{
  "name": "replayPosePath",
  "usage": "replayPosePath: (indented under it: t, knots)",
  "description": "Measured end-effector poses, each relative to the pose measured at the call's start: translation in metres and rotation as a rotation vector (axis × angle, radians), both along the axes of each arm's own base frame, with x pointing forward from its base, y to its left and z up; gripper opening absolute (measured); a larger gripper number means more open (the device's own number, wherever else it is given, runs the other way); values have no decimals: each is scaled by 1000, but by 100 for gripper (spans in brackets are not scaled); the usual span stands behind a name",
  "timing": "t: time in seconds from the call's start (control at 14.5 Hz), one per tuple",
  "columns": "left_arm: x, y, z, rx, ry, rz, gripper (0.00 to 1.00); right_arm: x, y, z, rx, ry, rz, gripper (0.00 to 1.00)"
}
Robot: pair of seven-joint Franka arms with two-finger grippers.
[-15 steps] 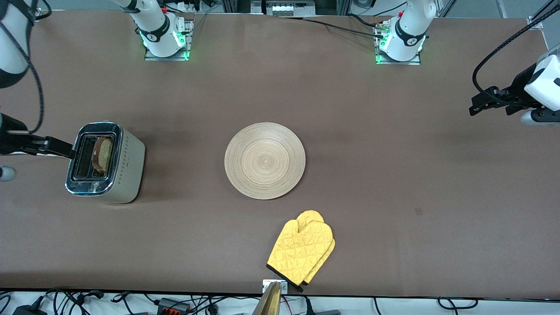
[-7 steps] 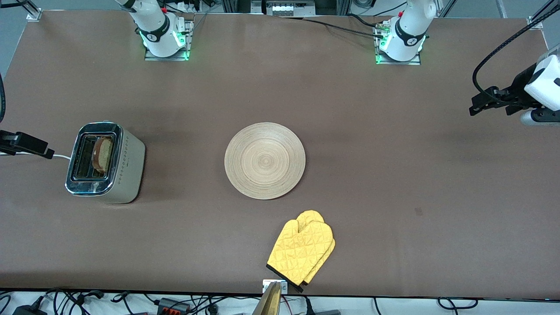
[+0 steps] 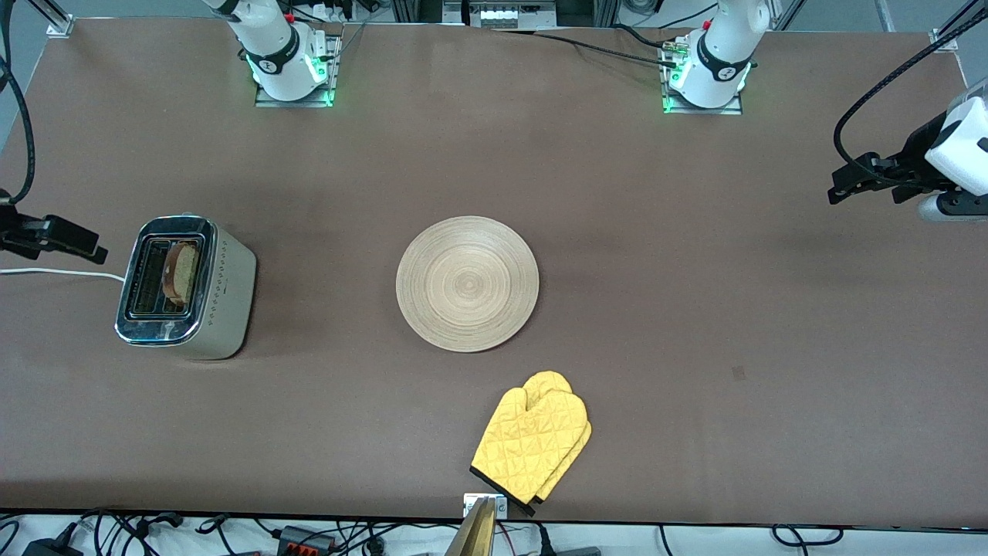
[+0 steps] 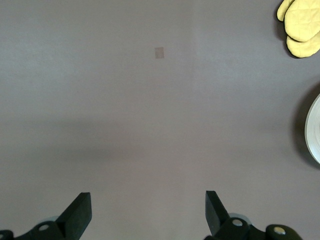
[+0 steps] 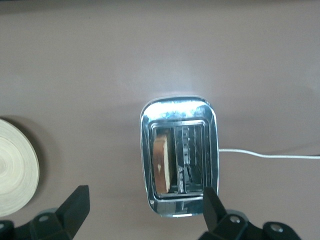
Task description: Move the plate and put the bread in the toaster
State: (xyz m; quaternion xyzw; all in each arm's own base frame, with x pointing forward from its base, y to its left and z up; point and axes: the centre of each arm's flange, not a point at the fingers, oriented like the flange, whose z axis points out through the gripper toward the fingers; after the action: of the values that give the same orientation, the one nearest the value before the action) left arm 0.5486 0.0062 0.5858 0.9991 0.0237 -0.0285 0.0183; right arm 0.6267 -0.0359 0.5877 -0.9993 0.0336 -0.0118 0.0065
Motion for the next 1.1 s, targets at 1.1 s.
replayPosePath:
  t: [1.1]
  knots:
    - [1, 5, -1, 0, 3, 8, 100, -66, 0, 3, -2, 39, 7, 100]
